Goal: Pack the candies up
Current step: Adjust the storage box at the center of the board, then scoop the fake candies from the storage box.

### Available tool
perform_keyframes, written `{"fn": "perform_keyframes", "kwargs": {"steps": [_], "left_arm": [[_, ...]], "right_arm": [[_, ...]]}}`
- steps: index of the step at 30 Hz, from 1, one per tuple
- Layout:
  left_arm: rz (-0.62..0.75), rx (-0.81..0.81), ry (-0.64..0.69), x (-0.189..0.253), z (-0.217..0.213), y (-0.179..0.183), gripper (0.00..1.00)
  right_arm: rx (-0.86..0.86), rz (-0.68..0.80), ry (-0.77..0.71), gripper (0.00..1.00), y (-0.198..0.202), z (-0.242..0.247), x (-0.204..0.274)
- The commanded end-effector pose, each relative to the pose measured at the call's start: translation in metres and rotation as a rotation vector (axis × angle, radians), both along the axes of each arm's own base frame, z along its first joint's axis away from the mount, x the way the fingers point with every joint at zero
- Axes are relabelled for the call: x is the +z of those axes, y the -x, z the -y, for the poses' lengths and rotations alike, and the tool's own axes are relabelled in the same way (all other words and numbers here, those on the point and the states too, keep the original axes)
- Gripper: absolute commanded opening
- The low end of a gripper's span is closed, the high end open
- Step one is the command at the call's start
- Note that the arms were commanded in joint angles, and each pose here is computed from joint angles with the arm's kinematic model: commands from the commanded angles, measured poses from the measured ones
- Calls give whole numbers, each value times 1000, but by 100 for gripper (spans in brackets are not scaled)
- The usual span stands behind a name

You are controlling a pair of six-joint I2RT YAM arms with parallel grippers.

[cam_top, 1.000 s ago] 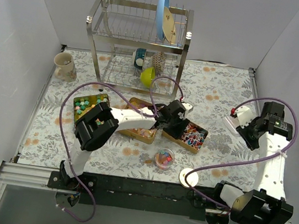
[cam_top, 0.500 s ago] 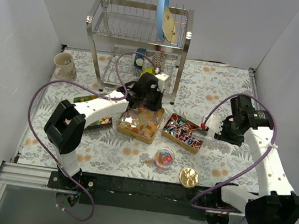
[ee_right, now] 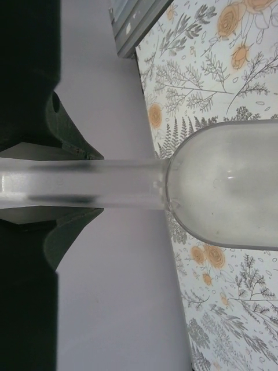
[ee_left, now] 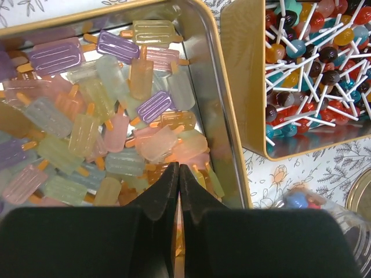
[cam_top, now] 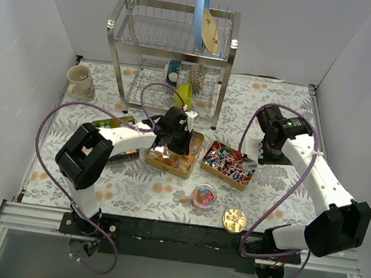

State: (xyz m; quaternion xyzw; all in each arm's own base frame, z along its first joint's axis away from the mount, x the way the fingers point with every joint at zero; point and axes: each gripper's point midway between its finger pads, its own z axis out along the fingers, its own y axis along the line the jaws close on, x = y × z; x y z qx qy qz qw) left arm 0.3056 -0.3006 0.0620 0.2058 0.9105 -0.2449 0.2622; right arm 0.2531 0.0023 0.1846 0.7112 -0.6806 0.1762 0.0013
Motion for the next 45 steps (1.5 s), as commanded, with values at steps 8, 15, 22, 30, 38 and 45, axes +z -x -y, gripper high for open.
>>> {"fn": "perform_keyframes", "kwargs": {"steps": [8, 15, 22, 30, 38, 45], "left_arm": [[-6, -69, 110, 14, 57, -9, 0], [8, -8, 127, 35, 43, -3, 0], [31, 42, 149, 59, 13, 3, 2], [66, 99, 157, 69, -24, 6, 3], [68, 130, 160, 69, -44, 7, 4], [77, 154, 185, 78, -50, -1, 6]], "right_arm": [[96, 46, 322, 1, -25, -1, 20], [159, 57, 457, 1, -38, -12, 22], [198, 16, 563, 1, -42, -29, -1], [155, -33, 426, 1, -37, -70, -37], [-2, -97, 266, 1, -23, -94, -69], [-120, -157, 128, 1, -18, -124, -89]]}}
